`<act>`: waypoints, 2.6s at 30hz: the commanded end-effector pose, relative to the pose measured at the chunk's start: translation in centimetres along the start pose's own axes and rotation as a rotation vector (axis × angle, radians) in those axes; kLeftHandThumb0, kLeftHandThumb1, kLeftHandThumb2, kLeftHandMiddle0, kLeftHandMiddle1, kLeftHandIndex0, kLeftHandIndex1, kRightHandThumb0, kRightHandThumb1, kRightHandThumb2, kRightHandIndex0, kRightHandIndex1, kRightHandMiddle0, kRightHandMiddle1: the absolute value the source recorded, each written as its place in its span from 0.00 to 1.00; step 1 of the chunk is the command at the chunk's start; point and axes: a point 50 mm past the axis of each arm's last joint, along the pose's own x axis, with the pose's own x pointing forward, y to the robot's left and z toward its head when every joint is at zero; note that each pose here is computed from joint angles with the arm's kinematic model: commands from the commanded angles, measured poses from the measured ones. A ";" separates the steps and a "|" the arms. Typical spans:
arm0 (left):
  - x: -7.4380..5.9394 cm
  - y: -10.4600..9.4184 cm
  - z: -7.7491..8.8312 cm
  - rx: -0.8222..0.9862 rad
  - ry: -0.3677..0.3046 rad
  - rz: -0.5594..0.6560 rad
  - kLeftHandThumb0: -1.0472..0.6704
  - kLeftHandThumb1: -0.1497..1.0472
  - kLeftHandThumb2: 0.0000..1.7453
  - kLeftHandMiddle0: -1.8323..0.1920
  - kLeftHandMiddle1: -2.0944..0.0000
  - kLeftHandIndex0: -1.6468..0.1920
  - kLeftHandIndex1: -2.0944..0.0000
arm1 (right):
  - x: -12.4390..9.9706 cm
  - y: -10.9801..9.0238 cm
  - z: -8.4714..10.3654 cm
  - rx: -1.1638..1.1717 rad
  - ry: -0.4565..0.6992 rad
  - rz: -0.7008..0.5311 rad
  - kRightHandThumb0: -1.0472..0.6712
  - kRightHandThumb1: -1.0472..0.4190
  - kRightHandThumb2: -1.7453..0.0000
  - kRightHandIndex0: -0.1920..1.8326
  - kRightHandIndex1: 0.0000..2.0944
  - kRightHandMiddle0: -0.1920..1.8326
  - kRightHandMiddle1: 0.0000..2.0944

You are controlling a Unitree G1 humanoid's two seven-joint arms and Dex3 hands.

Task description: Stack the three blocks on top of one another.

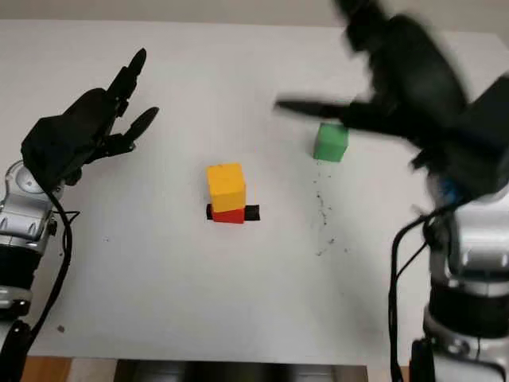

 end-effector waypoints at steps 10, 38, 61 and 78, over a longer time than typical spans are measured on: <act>0.1 0.4 0.0 -0.040 0.025 0.044 0.12 1.00 0.35 1.00 1.00 0.99 0.98 | 0.9 -0.1 -6.0 -0.682 0.227 0.240 0.11 0.22 0.97 0.18 0.28 0.29 0.40; -0.2 0.2 -0.3 -0.046 0.031 0.027 0.12 1.00 0.33 1.00 0.99 0.99 0.98 | -0.6 5.7 -10.6 -0.928 0.321 0.518 0.16 0.16 0.97 0.18 0.03 0.29 0.13; -0.3 0.1 -0.3 -0.014 0.022 0.015 0.13 1.00 0.34 1.00 1.00 1.00 0.99 | -0.9 6.7 -12.4 -0.840 0.342 0.433 0.26 0.17 0.97 0.24 0.04 0.36 0.19; -0.4 0.2 -0.3 -0.006 0.020 0.014 0.14 1.00 0.33 1.00 1.00 1.00 1.00 | -1.6 8.1 -13.0 -0.821 0.334 0.454 0.34 0.15 0.97 0.30 0.04 0.43 0.25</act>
